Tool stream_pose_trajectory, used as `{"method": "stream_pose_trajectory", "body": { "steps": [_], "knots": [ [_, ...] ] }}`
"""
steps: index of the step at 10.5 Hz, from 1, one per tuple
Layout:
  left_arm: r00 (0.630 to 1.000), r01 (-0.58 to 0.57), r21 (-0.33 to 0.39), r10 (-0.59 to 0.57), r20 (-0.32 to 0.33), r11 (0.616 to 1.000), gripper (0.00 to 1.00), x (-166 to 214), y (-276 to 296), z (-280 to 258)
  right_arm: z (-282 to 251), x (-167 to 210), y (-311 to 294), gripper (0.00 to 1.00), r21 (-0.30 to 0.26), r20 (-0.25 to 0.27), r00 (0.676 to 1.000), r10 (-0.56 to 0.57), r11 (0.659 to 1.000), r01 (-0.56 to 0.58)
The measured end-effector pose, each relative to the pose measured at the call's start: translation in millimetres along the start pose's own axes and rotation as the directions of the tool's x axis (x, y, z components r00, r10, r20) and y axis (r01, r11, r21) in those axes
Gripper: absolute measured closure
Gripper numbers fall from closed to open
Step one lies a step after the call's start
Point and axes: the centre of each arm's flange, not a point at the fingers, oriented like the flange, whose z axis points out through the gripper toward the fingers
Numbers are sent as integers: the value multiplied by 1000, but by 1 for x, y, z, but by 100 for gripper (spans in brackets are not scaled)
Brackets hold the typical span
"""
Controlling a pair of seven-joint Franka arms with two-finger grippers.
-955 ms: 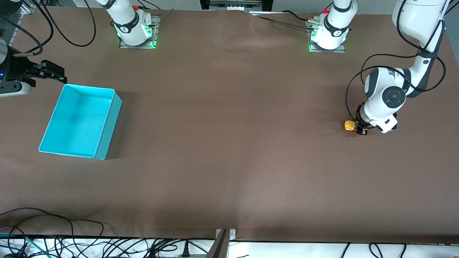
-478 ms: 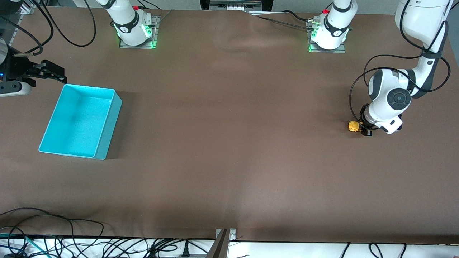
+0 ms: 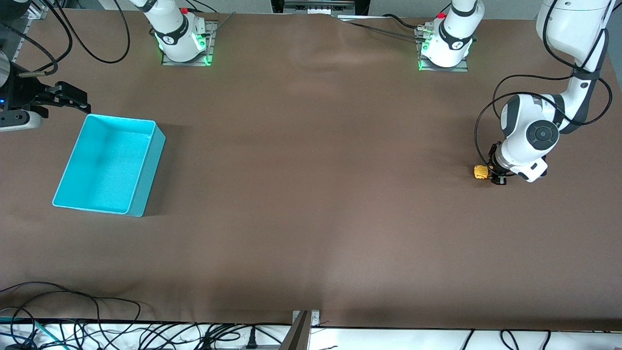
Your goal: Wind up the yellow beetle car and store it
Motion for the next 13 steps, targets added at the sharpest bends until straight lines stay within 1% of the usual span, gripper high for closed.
{"method": "stream_pose_trajectory", "body": {
  "steps": [10,13],
  "knots": [
    [1000,-3,1,3,0,1000,61,-1,0,0,0,0,0,0,0,0,1000,0,1000,0],
    [1000,-19,9,19,-3,1000,61,-1,2,0,0,0,0,0,0,0,1000,-4,1000,4]
  ]
}}
